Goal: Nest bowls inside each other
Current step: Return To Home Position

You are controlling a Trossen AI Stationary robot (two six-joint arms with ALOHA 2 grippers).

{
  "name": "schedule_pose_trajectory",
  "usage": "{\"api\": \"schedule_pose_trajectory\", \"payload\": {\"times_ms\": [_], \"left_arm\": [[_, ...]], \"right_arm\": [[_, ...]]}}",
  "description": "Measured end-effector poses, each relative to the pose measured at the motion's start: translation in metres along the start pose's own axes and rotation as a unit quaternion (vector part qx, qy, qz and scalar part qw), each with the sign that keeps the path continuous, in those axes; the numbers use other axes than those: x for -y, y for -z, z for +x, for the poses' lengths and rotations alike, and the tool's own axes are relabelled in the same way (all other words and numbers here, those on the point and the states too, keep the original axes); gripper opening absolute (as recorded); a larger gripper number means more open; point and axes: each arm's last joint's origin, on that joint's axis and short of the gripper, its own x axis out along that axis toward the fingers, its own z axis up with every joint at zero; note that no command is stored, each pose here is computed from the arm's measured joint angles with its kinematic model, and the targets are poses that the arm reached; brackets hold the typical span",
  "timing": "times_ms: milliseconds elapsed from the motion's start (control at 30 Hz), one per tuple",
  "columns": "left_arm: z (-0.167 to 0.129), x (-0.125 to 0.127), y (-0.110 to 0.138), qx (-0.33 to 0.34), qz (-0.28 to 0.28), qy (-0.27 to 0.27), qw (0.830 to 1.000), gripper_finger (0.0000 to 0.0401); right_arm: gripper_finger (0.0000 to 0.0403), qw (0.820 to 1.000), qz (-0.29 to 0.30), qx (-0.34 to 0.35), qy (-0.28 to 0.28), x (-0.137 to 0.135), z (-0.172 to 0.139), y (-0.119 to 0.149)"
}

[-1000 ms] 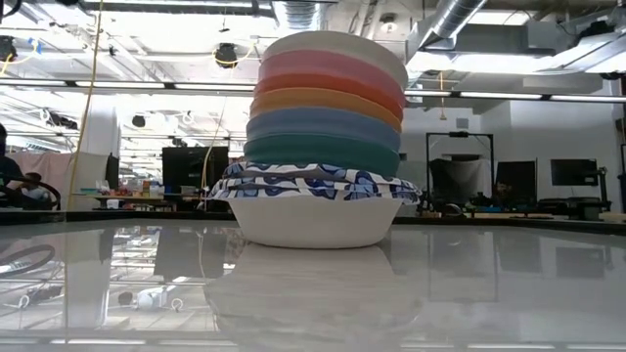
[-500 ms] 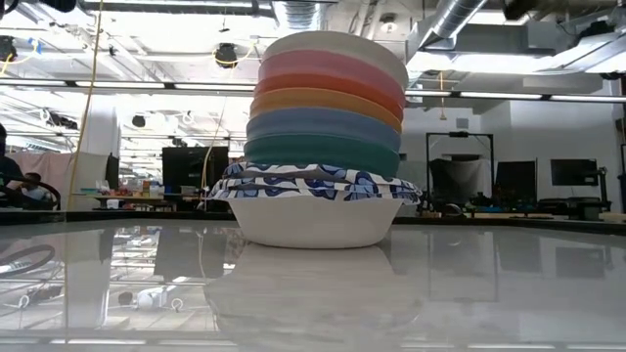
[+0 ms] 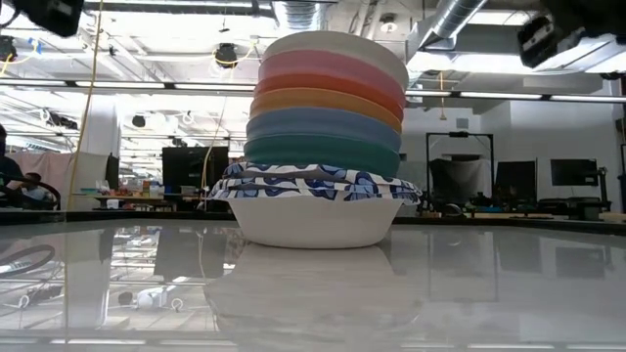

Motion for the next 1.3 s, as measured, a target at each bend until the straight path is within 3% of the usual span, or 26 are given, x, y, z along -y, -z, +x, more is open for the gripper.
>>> {"api": "schedule_pose_trajectory", "payload": {"times_ms": [133,367,600,833,1067,1300], "left_arm": [[0.009,0.001,0.021,-0.009,-0.020,-0.001,1.000,0.0279],[0.020,0.002,0.052,-0.012,-0.016,-0.006,1.000,0.0279],[0.024,0.005,0.062,0.009,0.007,0.045,0.999,0.0279],[0.029,0.005,0.087,0.003,0.010,0.048,0.999,0.0279],[0.029,0.005,0.088,0.006,0.003,0.060,0.998,0.0279],[0.029,0.002,0.090,-0.005,0.023,0.009,1.000,0.0279]], "right_arm": [[0.0022,0.999,0.000,0.038,-0.013,0.003,-0.007,0.019],[0.0022,0.999,0.004,0.040,-0.013,0.009,-0.013,0.051],[0.0022,0.998,-0.005,0.053,-0.014,0.010,-0.017,0.051],[0.0022,0.999,-0.012,0.051,-0.013,0.010,-0.018,0.052],[0.0022,0.999,-0.012,0.044,-0.012,0.010,-0.017,0.053],[0.0022,1.000,-0.010,-0.002,0.008,0.015,-0.017,0.062]]}}
